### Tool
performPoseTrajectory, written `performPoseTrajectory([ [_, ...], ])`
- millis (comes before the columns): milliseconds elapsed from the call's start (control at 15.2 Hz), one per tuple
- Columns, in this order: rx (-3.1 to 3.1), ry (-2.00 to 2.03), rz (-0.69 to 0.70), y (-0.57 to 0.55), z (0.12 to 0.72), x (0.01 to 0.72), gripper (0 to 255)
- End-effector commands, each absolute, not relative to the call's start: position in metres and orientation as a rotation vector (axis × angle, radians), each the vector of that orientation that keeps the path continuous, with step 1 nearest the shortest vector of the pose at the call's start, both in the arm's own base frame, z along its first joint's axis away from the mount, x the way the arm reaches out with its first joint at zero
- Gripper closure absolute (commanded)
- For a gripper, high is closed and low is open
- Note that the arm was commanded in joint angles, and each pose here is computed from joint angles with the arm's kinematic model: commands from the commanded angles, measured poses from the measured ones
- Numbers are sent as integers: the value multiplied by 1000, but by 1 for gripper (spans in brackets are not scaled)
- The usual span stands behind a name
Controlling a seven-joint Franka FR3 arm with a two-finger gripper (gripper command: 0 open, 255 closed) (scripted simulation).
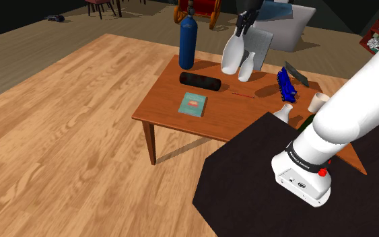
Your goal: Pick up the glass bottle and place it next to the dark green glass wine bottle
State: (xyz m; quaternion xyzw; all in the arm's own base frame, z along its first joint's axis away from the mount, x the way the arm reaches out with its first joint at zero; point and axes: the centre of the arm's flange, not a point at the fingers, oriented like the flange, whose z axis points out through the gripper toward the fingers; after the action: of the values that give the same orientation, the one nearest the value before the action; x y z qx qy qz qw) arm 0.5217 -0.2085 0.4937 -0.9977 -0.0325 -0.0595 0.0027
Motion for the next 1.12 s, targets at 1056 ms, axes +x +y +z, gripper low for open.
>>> performPoseTrajectory([
  [1056, -3129, -102, -187, -238, 568, 478, 255],
])
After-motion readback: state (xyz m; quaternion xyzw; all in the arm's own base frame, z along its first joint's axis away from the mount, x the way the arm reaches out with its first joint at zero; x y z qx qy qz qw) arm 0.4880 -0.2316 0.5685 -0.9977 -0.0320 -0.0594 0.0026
